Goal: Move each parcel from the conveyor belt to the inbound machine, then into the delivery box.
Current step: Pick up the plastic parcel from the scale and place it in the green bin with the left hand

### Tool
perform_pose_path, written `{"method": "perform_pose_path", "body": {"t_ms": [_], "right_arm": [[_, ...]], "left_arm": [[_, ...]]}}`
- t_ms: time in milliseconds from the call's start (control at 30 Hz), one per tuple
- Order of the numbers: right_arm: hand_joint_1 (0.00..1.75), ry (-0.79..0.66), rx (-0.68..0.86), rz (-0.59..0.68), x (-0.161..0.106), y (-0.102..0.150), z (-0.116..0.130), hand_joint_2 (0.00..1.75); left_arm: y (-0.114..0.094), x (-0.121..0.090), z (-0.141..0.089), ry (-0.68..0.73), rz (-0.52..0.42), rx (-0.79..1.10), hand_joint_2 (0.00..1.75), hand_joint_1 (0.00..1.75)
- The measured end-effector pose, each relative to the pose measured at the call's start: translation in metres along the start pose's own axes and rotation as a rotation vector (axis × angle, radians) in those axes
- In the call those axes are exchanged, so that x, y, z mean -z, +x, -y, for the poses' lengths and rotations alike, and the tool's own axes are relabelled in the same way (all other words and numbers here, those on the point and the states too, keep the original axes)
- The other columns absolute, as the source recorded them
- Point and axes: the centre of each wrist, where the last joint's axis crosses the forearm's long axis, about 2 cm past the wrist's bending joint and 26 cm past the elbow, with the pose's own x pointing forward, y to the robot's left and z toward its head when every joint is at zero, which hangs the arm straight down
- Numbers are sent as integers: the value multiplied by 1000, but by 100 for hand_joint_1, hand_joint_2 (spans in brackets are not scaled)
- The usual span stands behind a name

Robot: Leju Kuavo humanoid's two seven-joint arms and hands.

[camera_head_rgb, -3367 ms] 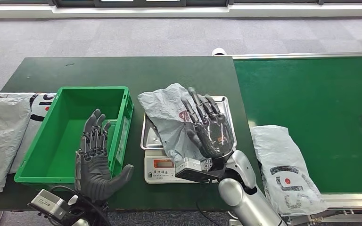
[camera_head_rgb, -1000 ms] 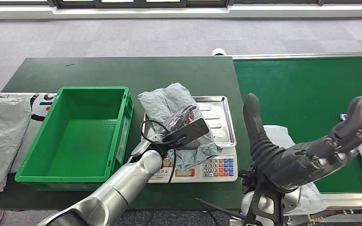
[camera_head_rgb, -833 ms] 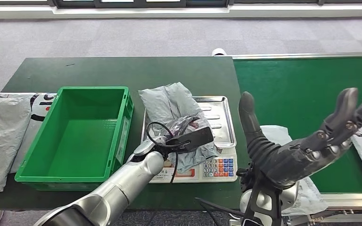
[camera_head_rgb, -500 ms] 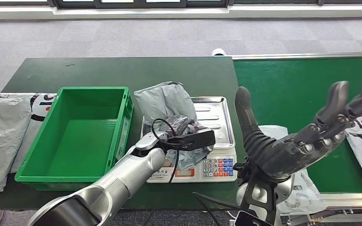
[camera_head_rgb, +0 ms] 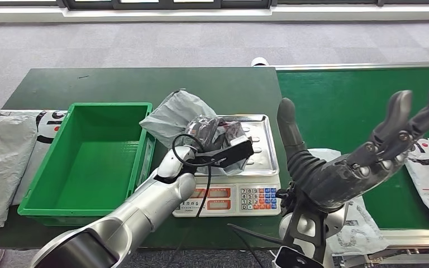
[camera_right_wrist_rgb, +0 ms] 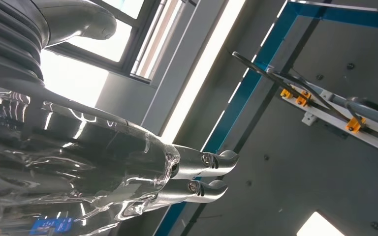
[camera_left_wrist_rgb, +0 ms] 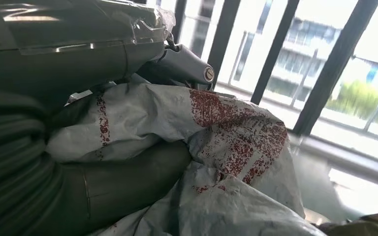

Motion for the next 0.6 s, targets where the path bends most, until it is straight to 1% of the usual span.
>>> {"method": "perform_pose_path", "body": {"t_ms": [67, 133, 233, 467, 600], "right_arm": [[0, -3, 2, -2, 0, 0, 0, 175], [0, -3, 2, -3, 0, 0, 0, 175], [0, 3, -3, -12, -3, 0, 1, 175], [0, 20, -10, -45, -13, 1, 5, 175], [0, 25, -10, -55, -16, 1, 6, 175]], "left_arm": [[-3, 0, -9, 157, 25, -20, 175, 175], [-9, -3, -20, 305, 31, -25, 175, 175], [-23, -13, -33, 457, 18, 0, 175, 175], [-61, -41, -47, 604, -67, 4, 175, 175], [-75, -52, -51, 647, -117, -9, 175, 175]]}}
